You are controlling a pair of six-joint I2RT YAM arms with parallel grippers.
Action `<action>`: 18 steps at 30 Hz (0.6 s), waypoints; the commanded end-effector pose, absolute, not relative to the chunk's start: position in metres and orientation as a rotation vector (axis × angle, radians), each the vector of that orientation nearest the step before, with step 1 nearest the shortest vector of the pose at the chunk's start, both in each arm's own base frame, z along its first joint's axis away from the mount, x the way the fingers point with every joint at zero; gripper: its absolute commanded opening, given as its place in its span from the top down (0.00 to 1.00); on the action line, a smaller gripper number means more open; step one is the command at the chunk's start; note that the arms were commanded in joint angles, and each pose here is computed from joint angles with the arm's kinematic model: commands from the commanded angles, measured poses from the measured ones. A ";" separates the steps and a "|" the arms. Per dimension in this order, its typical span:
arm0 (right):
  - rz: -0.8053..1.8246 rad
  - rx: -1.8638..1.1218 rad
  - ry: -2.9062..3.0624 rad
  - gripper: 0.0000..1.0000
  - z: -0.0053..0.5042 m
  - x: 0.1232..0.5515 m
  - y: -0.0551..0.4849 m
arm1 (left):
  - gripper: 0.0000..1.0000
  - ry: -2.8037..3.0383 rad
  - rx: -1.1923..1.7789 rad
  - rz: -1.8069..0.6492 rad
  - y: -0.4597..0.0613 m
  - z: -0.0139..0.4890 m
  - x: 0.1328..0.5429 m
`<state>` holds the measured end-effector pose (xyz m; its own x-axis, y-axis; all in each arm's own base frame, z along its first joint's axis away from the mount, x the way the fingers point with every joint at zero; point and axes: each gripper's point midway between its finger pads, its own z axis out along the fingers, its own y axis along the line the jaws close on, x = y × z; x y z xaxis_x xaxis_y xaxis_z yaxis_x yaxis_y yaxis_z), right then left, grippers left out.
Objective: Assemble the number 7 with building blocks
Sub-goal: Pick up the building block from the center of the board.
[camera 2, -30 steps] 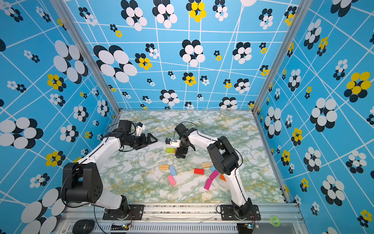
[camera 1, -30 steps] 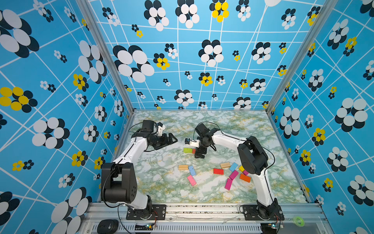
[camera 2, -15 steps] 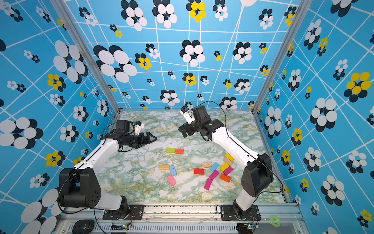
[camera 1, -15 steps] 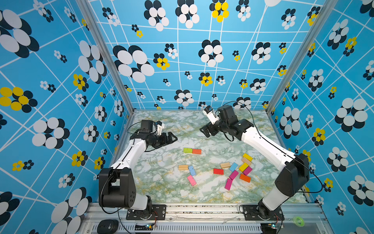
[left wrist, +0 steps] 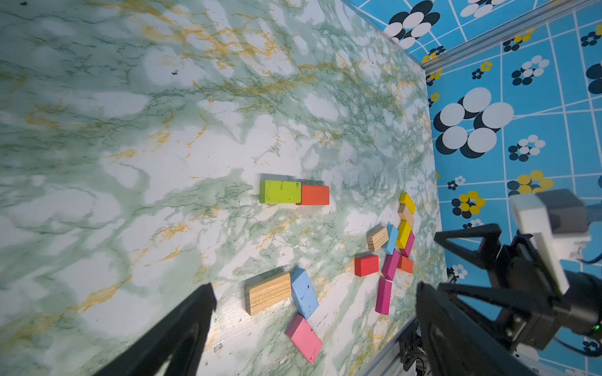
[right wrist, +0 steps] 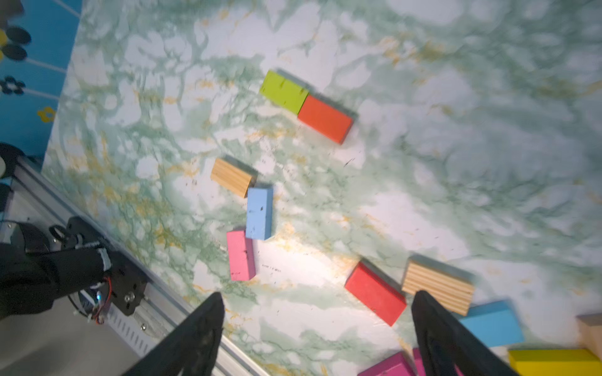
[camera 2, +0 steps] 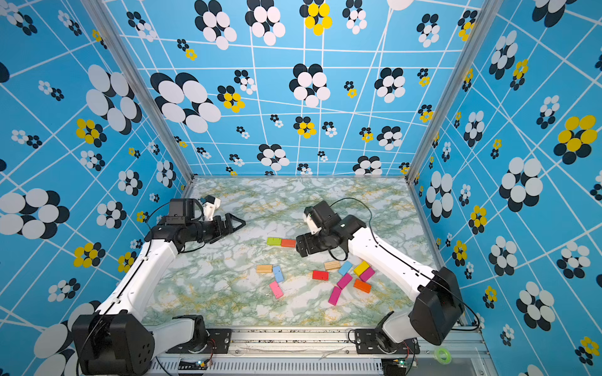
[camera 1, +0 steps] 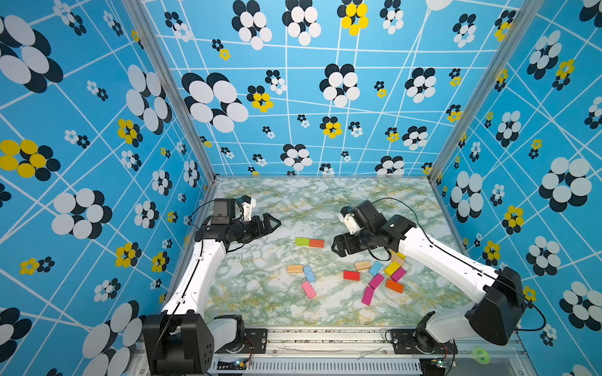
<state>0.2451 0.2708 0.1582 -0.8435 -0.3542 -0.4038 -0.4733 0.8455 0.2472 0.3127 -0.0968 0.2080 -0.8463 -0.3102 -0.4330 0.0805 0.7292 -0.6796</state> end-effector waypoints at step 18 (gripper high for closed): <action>0.254 -0.720 2.826 0.28 0.067 0.205 0.373 | 0.01 2.489 -0.224 -0.853 -0.073 0.169 0.278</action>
<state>0.2024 0.3725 0.0701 -0.8486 -0.4674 -0.2478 -0.5098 0.8477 0.1468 0.2797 -0.0752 0.1717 -0.8615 -0.3148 -0.3984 -0.0003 0.7849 -0.6197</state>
